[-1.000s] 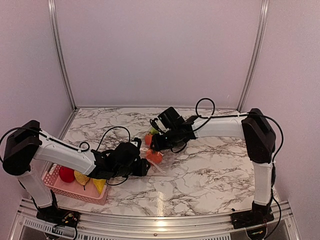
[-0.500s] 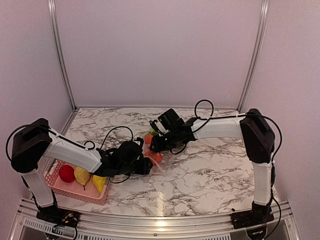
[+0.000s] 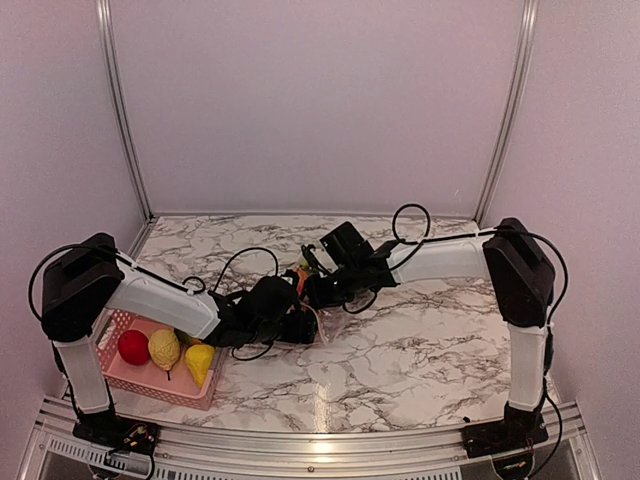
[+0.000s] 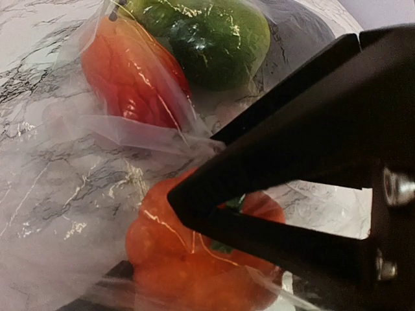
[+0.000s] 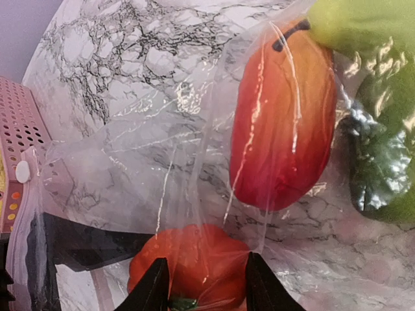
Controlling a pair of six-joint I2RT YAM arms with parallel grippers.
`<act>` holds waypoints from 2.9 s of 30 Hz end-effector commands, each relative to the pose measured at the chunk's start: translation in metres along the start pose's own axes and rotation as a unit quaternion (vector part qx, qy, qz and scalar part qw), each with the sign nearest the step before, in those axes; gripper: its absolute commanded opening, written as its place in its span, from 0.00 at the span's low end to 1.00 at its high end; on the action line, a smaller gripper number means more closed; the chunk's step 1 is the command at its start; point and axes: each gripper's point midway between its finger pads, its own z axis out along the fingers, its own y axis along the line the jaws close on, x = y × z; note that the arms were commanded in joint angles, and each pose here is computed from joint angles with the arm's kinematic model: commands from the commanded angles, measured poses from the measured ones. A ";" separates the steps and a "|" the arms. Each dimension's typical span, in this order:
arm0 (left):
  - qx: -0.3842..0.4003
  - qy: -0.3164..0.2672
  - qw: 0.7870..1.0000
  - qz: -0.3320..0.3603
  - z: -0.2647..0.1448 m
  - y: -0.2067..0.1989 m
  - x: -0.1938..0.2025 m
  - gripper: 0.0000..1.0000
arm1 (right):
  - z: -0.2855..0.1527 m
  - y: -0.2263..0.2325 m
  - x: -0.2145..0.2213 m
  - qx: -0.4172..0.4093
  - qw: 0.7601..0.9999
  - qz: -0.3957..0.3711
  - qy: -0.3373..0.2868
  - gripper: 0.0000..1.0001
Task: Open the zip-top bag and remove the fake food
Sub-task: Pick up the fake vegetable from the zipper food storage bag, then place the fake vegetable in the bin.
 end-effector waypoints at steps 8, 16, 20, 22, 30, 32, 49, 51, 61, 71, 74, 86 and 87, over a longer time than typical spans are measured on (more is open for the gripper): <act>-0.021 0.004 1.000 0.011 0.018 0.005 0.000 0.88 | -0.005 0.012 0.018 -0.033 0.999 0.014 0.029 0.41; -0.025 0.000 1.000 0.012 0.018 0.006 -0.001 0.73 | -0.008 0.003 0.013 -0.032 0.999 0.027 0.020 0.43; -0.019 -0.009 1.000 0.012 0.009 0.004 -0.008 0.62 | -0.013 -0.018 0.008 -0.014 0.999 0.042 0.005 0.48; -0.014 -0.012 1.000 0.014 0.003 0.002 -0.011 0.59 | -0.015 -0.025 0.003 -0.007 0.999 0.045 -0.006 0.51; 0.005 -0.001 1.000 0.017 -0.010 -0.007 -0.014 0.56 | -0.015 -0.042 -0.013 -0.001 0.997 0.056 -0.047 0.68; 0.008 0.004 1.000 0.017 -0.012 -0.008 -0.013 0.56 | -0.015 -0.047 -0.015 0.002 0.997 0.058 -0.054 0.74; 0.026 0.061 0.998 0.020 -0.032 -0.014 -0.001 0.56 | -0.019 -0.088 -0.032 0.033 0.990 0.075 -0.116 0.92; 0.028 0.067 0.997 0.022 -0.038 -0.013 -0.001 0.55 | -0.019 -0.091 -0.035 0.038 0.990 0.074 -0.118 0.92; 0.035 0.106 0.994 0.015 -0.072 -0.007 0.014 0.56 | -0.018 -0.097 -0.043 0.052 0.989 0.066 -0.122 0.93; -0.003 0.095 0.994 -0.046 -0.125 0.024 0.017 0.56 | -0.025 -0.094 -0.045 0.052 0.990 0.057 -0.120 0.93; -0.032 0.078 0.994 -0.072 -0.143 0.039 0.011 0.56 | -0.027 -0.092 -0.046 0.050 0.990 0.055 -0.122 0.93; -0.158 0.013 0.963 -0.217 -0.188 0.105 0.010 0.56 | -0.049 -0.079 -0.050 0.036 0.989 0.040 -0.139 0.94; -0.165 0.015 0.960 -0.228 -0.191 0.111 0.016 0.56 | -0.051 -0.077 -0.051 0.035 0.989 0.038 -0.141 0.94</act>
